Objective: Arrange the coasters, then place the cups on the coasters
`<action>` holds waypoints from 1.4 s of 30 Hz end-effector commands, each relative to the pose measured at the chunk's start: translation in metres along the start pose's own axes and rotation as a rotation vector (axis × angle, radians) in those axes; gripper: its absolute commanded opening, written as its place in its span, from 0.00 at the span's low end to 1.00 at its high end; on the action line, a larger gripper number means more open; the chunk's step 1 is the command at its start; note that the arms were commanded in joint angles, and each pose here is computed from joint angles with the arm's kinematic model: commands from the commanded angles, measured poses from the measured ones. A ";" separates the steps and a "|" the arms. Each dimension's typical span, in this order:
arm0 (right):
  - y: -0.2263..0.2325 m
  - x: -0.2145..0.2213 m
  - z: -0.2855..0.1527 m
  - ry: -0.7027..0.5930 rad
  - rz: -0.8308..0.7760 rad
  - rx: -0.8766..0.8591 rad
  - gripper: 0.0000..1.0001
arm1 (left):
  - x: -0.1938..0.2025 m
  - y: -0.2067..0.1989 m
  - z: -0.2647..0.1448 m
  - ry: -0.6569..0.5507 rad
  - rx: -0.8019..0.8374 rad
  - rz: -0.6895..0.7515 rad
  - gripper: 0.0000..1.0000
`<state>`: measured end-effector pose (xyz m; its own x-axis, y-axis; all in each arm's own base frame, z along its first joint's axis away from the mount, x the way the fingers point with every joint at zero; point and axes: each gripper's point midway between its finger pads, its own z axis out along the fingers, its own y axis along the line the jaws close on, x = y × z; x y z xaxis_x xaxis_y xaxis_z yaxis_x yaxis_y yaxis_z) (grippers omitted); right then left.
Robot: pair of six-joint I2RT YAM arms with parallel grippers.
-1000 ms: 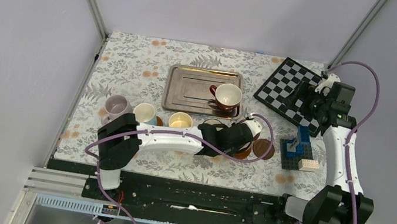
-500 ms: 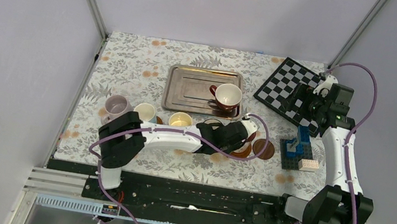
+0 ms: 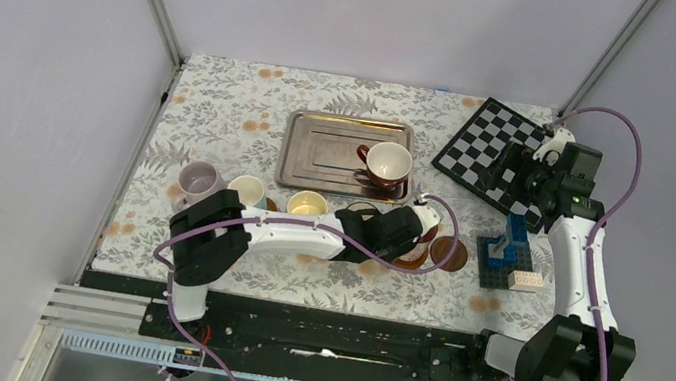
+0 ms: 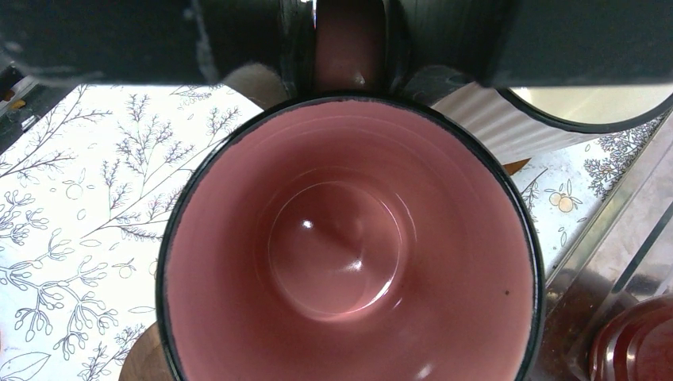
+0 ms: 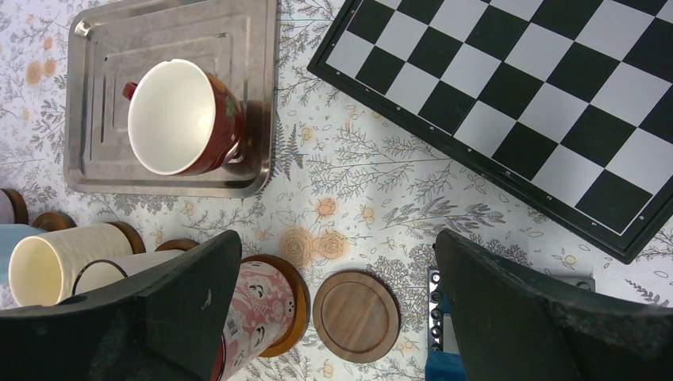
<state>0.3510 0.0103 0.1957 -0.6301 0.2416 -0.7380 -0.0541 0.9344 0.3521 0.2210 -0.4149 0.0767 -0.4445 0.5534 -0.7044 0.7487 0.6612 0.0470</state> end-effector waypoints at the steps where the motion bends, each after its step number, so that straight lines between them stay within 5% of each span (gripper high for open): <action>1: 0.007 -0.010 -0.005 -0.044 -0.030 -0.028 0.98 | -0.041 -0.005 -0.012 -0.135 0.033 -0.033 0.02; 12: 0.009 -0.008 -0.006 -0.040 -0.023 -0.038 0.98 | -0.037 -0.004 -0.020 -0.121 0.023 -0.038 0.25; 22: 0.010 -0.008 -0.007 -0.038 -0.024 -0.043 0.98 | -0.029 -0.006 -0.031 -0.098 0.044 -0.041 0.34; 25: 0.011 -0.008 -0.006 -0.037 -0.018 -0.047 0.98 | -0.028 -0.008 -0.032 -0.095 0.051 -0.035 0.50; 31: 0.013 -0.009 -0.007 -0.035 -0.020 -0.055 0.98 | -0.029 -0.014 -0.043 -0.084 0.086 -0.026 0.61; 36: 0.019 -0.008 -0.007 -0.022 -0.035 -0.092 0.98 | -0.020 -0.035 -0.064 -0.050 0.190 0.054 0.97; 42: 0.024 -0.007 -0.008 -0.019 -0.059 -0.131 0.98 | -0.026 -0.041 -0.098 -0.057 0.301 0.096 0.99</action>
<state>0.3471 0.0225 0.1964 -0.6416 0.2268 -0.7327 -0.1178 0.9148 0.3863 0.1668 -0.4074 0.1202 -0.3933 0.5999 -0.6967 0.8564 0.5147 -0.0403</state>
